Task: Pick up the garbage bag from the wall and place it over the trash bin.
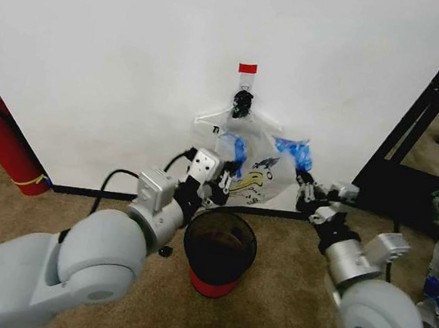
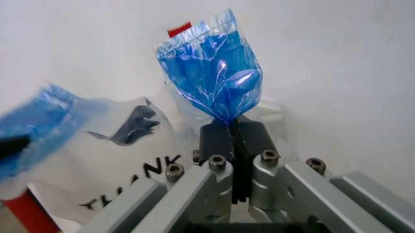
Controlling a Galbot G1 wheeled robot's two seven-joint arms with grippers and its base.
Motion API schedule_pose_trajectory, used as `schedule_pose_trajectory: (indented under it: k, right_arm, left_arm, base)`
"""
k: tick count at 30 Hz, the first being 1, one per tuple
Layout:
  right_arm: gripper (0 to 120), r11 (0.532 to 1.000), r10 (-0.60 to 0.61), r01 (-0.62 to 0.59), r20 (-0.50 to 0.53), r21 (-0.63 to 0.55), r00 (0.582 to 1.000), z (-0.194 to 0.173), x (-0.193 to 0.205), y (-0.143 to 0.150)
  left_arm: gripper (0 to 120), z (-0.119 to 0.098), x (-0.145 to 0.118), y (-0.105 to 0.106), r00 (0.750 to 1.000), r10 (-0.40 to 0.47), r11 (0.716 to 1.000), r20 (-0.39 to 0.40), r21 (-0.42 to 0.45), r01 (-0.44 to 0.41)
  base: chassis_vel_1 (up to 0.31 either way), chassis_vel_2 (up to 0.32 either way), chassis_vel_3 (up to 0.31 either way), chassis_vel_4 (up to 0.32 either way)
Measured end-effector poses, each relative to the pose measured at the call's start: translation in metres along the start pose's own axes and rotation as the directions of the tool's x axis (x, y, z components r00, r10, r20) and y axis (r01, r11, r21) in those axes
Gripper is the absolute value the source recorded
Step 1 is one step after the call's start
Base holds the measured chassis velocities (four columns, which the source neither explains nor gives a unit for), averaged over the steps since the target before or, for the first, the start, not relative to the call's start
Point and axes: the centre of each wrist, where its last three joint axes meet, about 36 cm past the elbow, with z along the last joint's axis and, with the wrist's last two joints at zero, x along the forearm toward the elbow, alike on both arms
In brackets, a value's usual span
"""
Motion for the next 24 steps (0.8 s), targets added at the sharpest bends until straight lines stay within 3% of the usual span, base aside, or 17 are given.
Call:
schedule_pose_trajectory:
  k: [6,11,16,24]
  right_arm:
    - [0,0.997,0.005,-0.008,-0.032,-0.081,0.999,0.007,0.005,0.01]
    - [0,0.986,0.027,-0.041,-0.083,-0.163,0.996,0.029,0.003,0.017]
    - [0,0.958,0.061,-0.099,-0.148,-0.269,0.987,0.047,-0.002,0.027]
    - [0,0.944,0.077,-0.135,-0.196,-0.301,0.977,0.043,0.007,0.028]
  left_arm:
    - [0,0.002,0.001,-0.002,0.999,-0.026,0.996,-0.024,0.081,0.028]
    - [0,0.014,0.001,-0.005,0.997,-0.037,0.988,-0.062,0.147,0.046]
    - [0,0.036,0.001,-0.011,0.989,-0.074,0.963,-0.124,0.249,0.103]
    - [0,0.055,0.005,-0.023,0.983,-0.075,0.941,-0.169,0.313,0.126]
  base:
    - [0.0,0.0,0.0,0.0]
    - [0.0,0.0,0.0,0.0]
    - [0.0,0.0,0.0,0.0]
    - [0.0,0.0,0.0,0.0]
